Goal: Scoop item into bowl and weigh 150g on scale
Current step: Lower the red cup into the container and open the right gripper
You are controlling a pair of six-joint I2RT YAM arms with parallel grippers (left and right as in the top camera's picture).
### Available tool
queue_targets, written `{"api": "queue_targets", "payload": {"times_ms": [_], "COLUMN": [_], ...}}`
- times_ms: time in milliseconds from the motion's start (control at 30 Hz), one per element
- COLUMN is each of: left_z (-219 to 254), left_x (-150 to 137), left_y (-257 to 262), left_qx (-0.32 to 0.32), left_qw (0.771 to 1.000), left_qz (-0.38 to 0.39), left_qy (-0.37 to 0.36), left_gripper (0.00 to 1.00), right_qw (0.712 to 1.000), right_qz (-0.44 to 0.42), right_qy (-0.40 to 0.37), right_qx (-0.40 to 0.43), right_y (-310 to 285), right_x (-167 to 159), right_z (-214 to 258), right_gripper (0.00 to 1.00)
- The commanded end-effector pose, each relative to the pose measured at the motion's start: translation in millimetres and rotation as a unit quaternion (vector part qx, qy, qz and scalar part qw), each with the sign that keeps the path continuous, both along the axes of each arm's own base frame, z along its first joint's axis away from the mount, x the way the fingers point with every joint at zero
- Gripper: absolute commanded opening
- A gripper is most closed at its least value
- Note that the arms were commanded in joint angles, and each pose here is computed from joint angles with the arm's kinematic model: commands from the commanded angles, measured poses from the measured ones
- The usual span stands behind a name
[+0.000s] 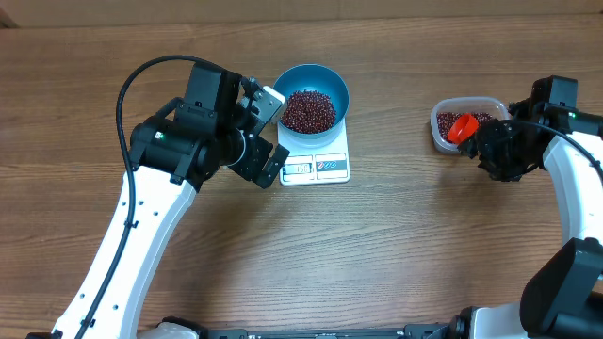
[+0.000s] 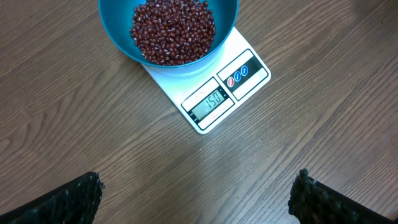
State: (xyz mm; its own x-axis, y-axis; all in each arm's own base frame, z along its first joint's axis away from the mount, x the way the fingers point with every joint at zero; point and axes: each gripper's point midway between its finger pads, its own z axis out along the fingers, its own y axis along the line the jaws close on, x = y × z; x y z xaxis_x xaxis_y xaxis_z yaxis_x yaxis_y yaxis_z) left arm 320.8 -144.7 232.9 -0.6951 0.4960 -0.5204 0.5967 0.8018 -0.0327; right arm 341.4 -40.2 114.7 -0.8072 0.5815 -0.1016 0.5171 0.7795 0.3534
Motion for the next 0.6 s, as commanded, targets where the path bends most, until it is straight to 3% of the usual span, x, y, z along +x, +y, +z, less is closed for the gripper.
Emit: {"api": "queue_targets", "payload": {"times_ms": [0,200,567], "left_z": [8,8,8], "left_x": [-1,-1,-1], "left_y": [-5,-5,-5], "left_qx": [-0.005,-0.005,-0.005], "left_qw": [1.000,1.000,1.000], "left_qz": [-0.018,-0.018,-0.018], "left_qy": [-0.013,-0.013,-0.013], "left_gripper": [1.00,1.00,1.00], "right_qw": [1.000,0.996,0.996], "right_qz": [-0.011,-0.026,-0.043], "right_qy": [0.008,0.031,0.003], "right_qx": [-0.015,-0.078,-0.078], "right_y": [-7,-28,-31], "right_x": [-3,-10,4], "right_z": [-2,-7,-4], "right_gripper": [0.54,0.55,0.60]}}
